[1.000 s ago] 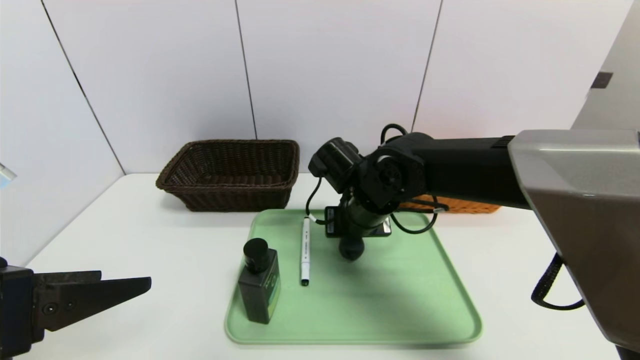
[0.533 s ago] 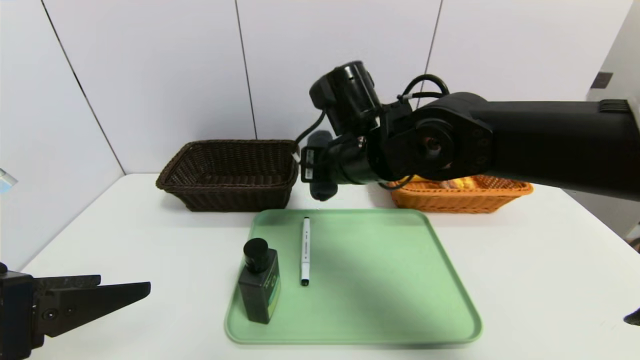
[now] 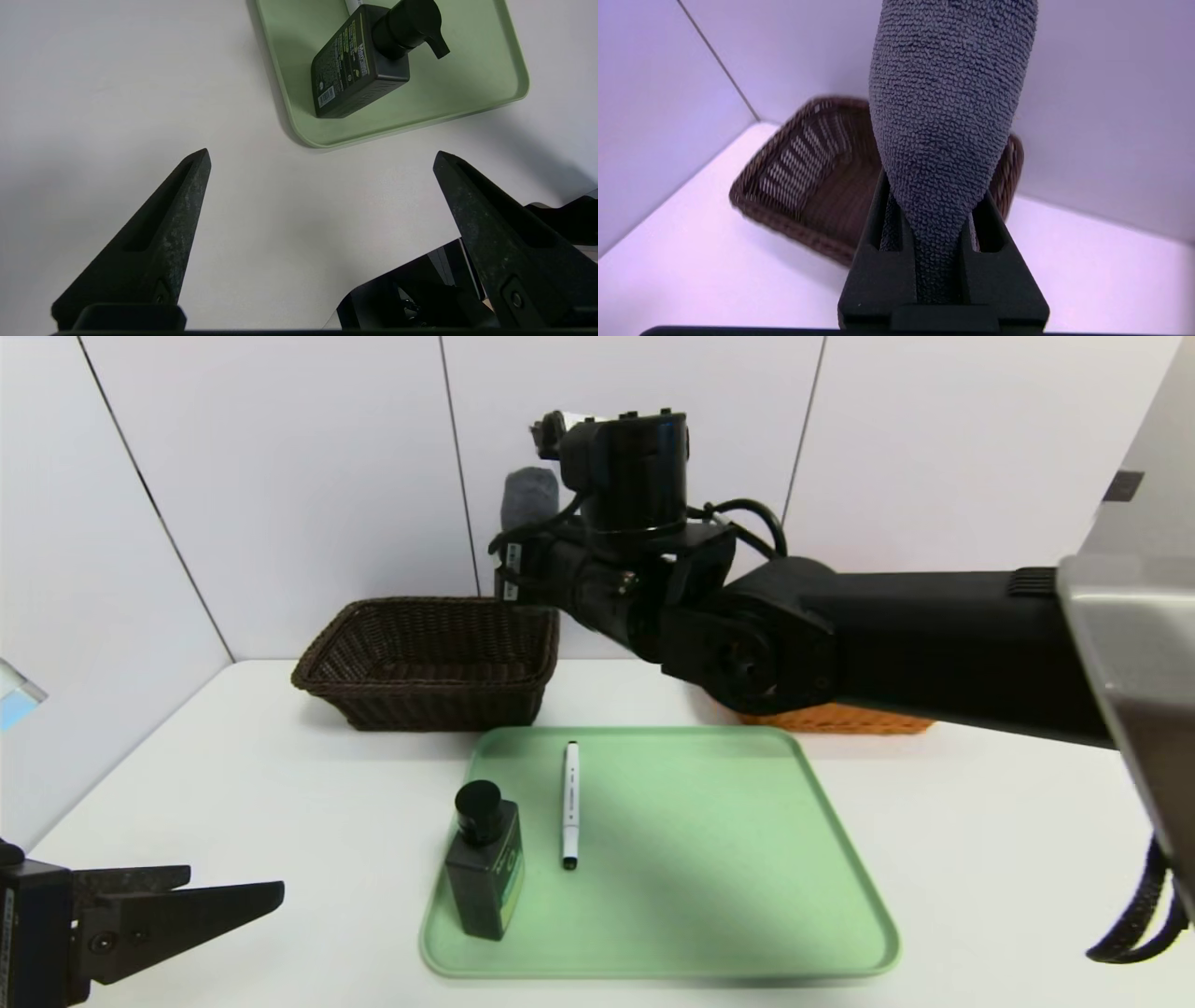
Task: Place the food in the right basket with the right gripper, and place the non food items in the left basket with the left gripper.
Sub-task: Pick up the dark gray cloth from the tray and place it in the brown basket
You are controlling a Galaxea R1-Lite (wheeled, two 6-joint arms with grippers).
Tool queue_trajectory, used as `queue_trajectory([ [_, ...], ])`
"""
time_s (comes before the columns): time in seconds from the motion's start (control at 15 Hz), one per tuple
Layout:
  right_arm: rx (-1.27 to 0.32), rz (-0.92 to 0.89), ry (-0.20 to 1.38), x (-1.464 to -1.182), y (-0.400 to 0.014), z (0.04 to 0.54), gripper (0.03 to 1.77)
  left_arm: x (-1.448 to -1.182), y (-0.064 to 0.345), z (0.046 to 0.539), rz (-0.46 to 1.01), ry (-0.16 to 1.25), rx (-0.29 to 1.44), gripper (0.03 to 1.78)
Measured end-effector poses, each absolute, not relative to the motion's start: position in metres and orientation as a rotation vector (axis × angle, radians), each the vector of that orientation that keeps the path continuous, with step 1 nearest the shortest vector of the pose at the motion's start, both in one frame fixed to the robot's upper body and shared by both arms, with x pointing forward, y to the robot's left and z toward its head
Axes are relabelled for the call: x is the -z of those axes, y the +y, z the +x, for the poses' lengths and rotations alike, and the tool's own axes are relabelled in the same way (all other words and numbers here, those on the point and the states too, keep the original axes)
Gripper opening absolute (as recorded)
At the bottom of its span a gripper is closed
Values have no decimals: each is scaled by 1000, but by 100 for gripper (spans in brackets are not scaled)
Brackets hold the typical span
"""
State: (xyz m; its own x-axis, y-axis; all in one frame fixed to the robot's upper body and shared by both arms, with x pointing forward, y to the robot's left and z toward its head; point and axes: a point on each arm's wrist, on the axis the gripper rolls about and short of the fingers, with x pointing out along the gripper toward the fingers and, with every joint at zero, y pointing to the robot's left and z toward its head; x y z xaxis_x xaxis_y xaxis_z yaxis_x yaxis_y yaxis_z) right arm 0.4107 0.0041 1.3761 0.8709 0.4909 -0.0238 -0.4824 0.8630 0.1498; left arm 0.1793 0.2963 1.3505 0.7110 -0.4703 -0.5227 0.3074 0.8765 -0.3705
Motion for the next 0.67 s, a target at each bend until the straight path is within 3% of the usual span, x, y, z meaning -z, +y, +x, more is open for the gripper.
queue_trajectory([
  [0.4,-497,138,-6,-1335,18,442,25,-1345,294,184,-261,675,431,169],
  [0.67,-491,106,28,-1305,26,454,25,-1342,294,185,-257,695,423,169],
])
